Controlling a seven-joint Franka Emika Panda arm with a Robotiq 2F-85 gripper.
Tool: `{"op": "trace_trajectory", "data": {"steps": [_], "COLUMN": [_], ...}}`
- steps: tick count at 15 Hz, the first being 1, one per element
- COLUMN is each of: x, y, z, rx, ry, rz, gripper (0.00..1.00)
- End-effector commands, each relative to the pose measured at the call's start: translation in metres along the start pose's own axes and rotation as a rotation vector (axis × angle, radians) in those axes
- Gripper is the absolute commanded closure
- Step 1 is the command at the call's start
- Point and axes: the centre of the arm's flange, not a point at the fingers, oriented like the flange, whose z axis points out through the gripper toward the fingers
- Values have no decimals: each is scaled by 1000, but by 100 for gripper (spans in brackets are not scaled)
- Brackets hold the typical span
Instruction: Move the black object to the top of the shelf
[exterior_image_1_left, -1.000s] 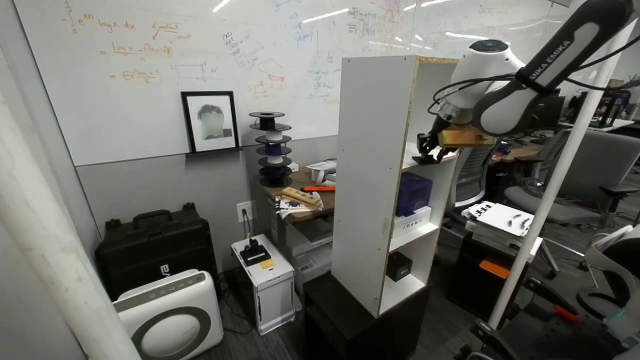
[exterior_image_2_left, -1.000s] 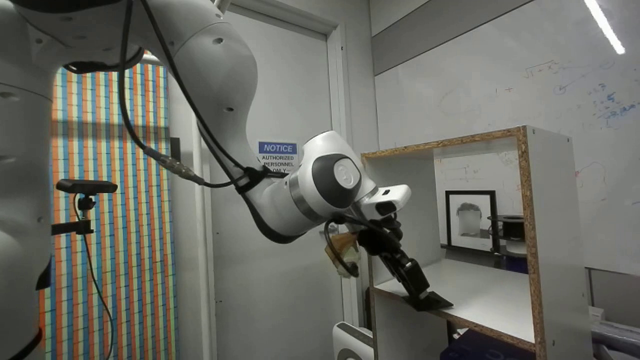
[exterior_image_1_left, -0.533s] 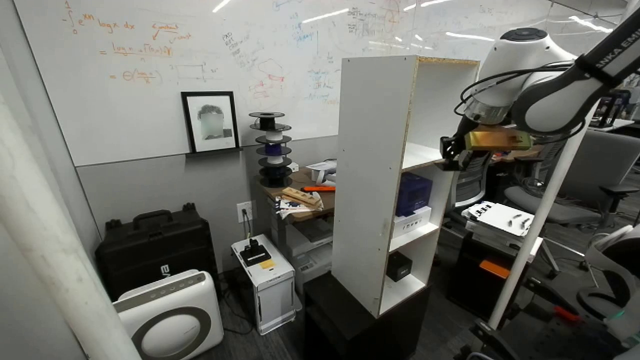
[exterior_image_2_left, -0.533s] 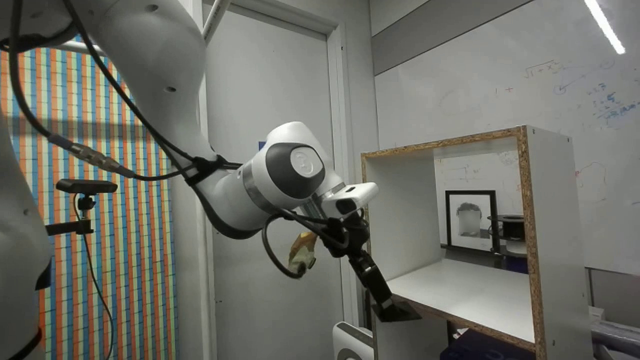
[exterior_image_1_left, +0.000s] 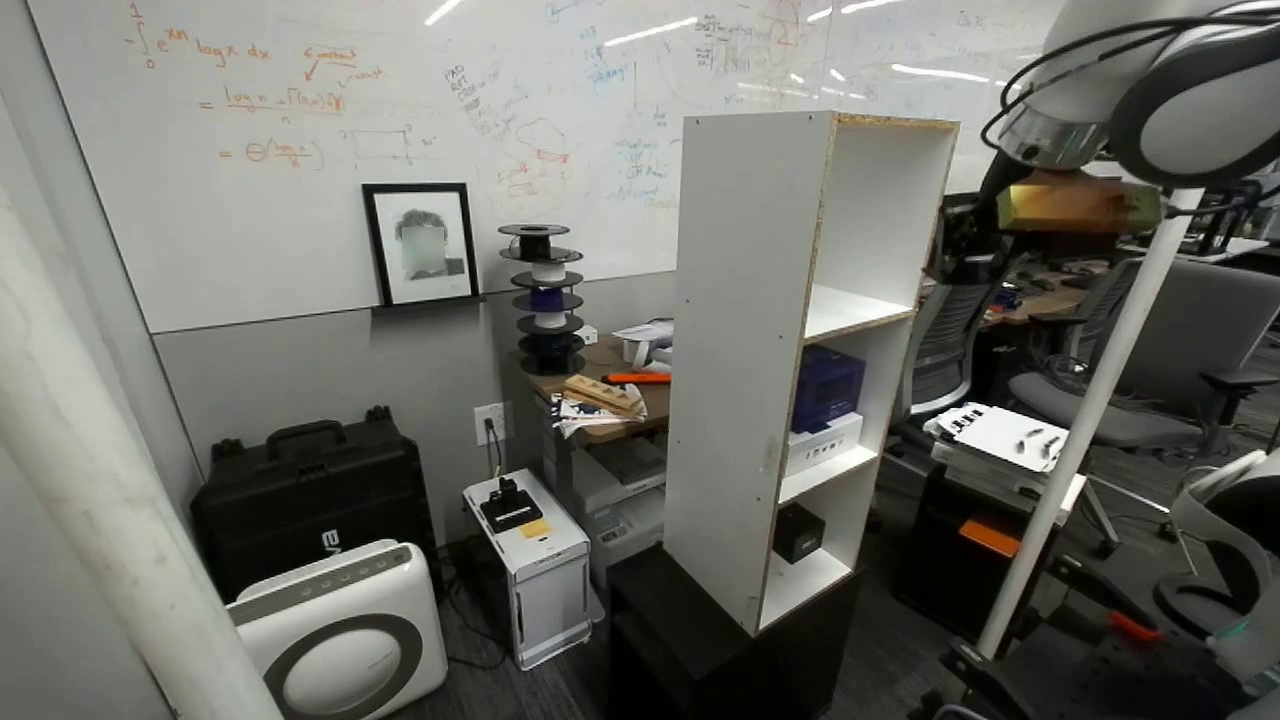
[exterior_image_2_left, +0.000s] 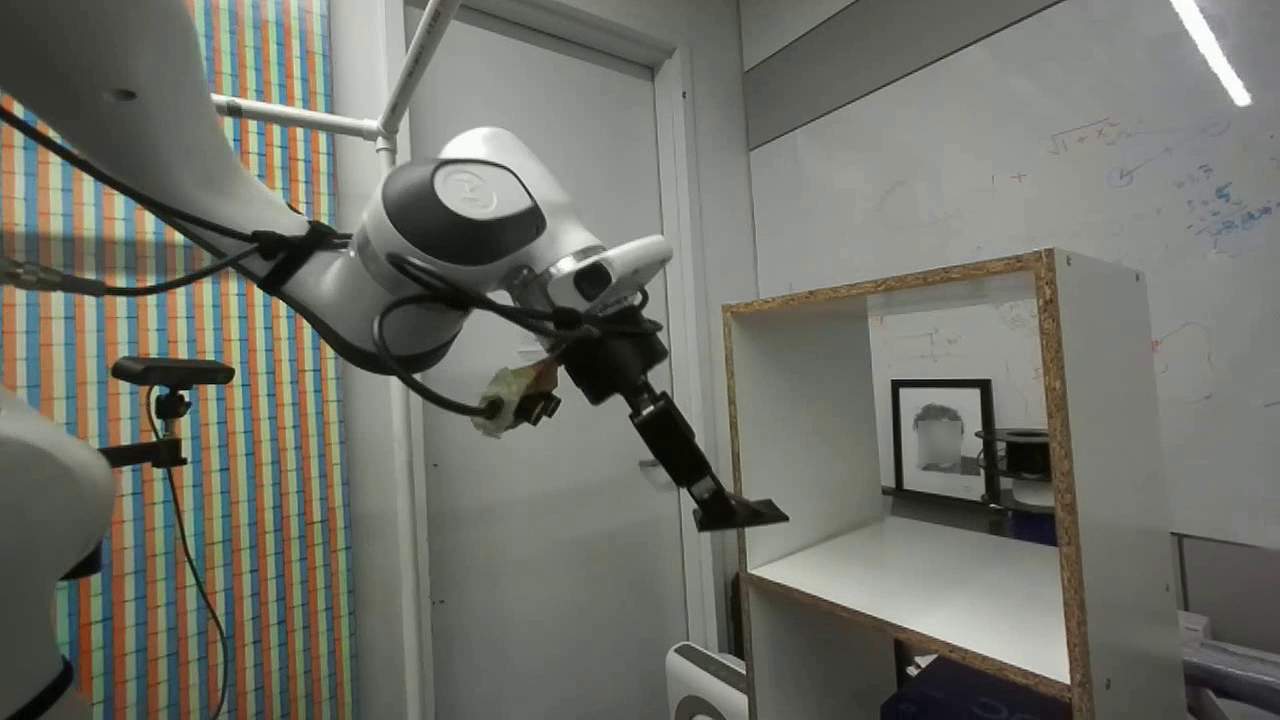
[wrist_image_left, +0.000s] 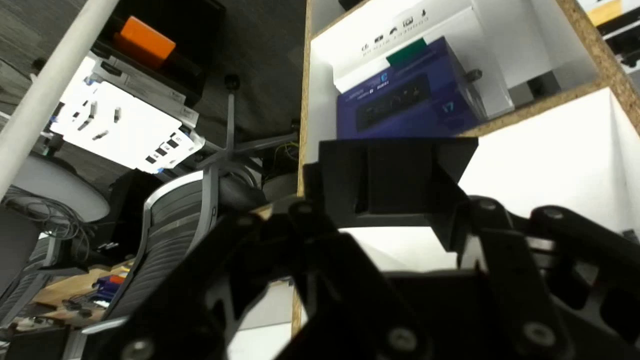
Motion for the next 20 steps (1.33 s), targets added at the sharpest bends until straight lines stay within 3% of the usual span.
{"op": "trace_trajectory", "data": {"steps": [1,4,8,16,20], "x": [11,35,76,189,245], "y": [29,41,46,45,29], "z": [-79,-118,-134,-140,-130], "rx": [43,108,163,234,243], "ry": [110,175,257,241,219], "rz": [39,75,140,231,256], "gripper": [75,75,75,75,75]}}
